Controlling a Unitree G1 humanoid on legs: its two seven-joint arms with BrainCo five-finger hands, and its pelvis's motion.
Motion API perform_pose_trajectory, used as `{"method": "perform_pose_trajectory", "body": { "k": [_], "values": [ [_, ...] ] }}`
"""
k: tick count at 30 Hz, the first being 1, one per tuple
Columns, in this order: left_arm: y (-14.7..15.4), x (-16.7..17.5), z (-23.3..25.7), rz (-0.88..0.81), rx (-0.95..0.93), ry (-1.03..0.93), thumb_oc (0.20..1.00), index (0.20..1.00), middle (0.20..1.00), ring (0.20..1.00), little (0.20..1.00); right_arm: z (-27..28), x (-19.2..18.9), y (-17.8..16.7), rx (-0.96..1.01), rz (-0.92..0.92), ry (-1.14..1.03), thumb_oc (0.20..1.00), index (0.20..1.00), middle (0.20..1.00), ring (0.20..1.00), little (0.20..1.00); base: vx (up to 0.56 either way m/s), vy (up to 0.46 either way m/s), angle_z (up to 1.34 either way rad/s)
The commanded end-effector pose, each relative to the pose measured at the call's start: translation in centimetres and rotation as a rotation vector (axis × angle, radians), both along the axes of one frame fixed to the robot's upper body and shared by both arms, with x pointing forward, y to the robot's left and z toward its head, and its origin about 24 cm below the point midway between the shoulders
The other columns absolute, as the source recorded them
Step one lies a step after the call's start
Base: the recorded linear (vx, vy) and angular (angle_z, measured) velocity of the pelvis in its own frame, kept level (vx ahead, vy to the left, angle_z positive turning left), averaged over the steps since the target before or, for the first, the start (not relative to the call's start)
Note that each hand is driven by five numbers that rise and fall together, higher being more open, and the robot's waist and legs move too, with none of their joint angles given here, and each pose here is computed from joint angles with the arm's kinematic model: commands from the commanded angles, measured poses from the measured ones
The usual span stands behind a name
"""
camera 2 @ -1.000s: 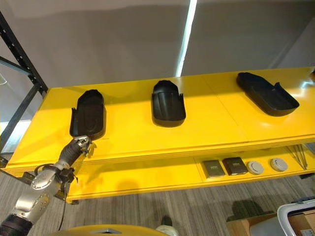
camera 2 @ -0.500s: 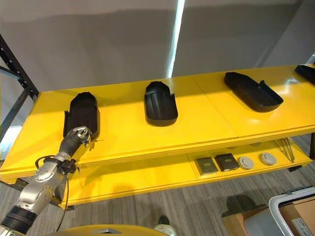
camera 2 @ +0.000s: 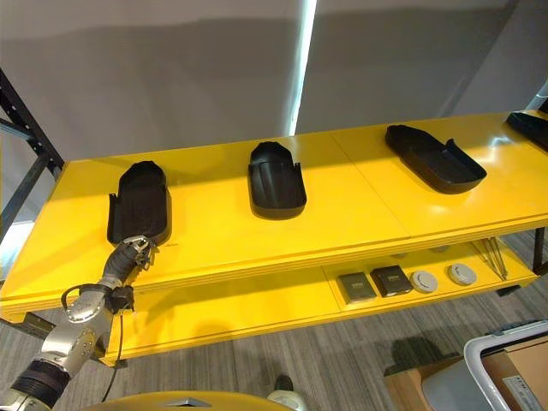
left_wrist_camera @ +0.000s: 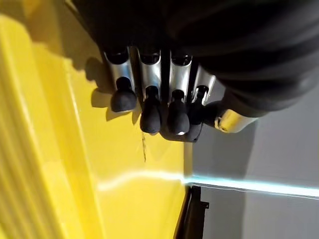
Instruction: Move parts from the plastic box to the shelf.
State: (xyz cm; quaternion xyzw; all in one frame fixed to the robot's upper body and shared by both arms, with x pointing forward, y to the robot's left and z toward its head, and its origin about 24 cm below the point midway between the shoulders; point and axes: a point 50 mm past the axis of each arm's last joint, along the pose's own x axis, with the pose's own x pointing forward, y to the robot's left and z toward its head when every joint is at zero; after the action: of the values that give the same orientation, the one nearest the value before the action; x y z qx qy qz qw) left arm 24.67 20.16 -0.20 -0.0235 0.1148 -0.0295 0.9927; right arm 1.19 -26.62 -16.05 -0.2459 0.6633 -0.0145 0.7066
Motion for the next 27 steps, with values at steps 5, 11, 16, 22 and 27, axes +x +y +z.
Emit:
{"method": "perform_pose_trajectory", "body": {
  "k": [5,11,16,22,27],
  "values": [
    [0.2,3.2,2.4,0.044,0.061,-0.13,0.2,0.2,0.2,0.2,0.2,0.2,1.1,-0.7,-0.019,0.067,-0.001,1.0,1.0,1.0,1.0,1.0,0.0,0.0,0.0],
    [0.4,3.9,2.3,0.083,0.071,-0.135,0.2,0.2,0.2,0.2,0.2,0.2,1.3,-0.7,-0.016,0.077,-0.001,1.0,1.0,1.0,1.0,1.0,0.0,0.0,0.0],
    [0.6,4.5,2.5,0.104,0.08,-0.135,0.2,0.2,0.2,0.2,0.2,0.3,1.3,-0.7,-0.014,0.081,-0.001,1.0,1.0,1.0,1.0,1.0,0.0,0.0,0.0],
    [1.1,4.5,1.7,0.143,0.104,-0.092,0.2,0.2,0.2,0.2,0.2,0.2,1.3,-0.7,-0.016,0.093,0.001,1.0,1.0,1.0,1.0,1.0,0.0,-0.001,-0.02],
    [1.7,4.5,0.8,0.182,0.114,-0.059,0.2,0.2,0.2,0.2,0.2,0.2,1.4,-0.6,-0.015,0.104,0.003,1.0,1.0,1.0,1.0,1.0,0.0,0.0,0.0]
  ]
}}
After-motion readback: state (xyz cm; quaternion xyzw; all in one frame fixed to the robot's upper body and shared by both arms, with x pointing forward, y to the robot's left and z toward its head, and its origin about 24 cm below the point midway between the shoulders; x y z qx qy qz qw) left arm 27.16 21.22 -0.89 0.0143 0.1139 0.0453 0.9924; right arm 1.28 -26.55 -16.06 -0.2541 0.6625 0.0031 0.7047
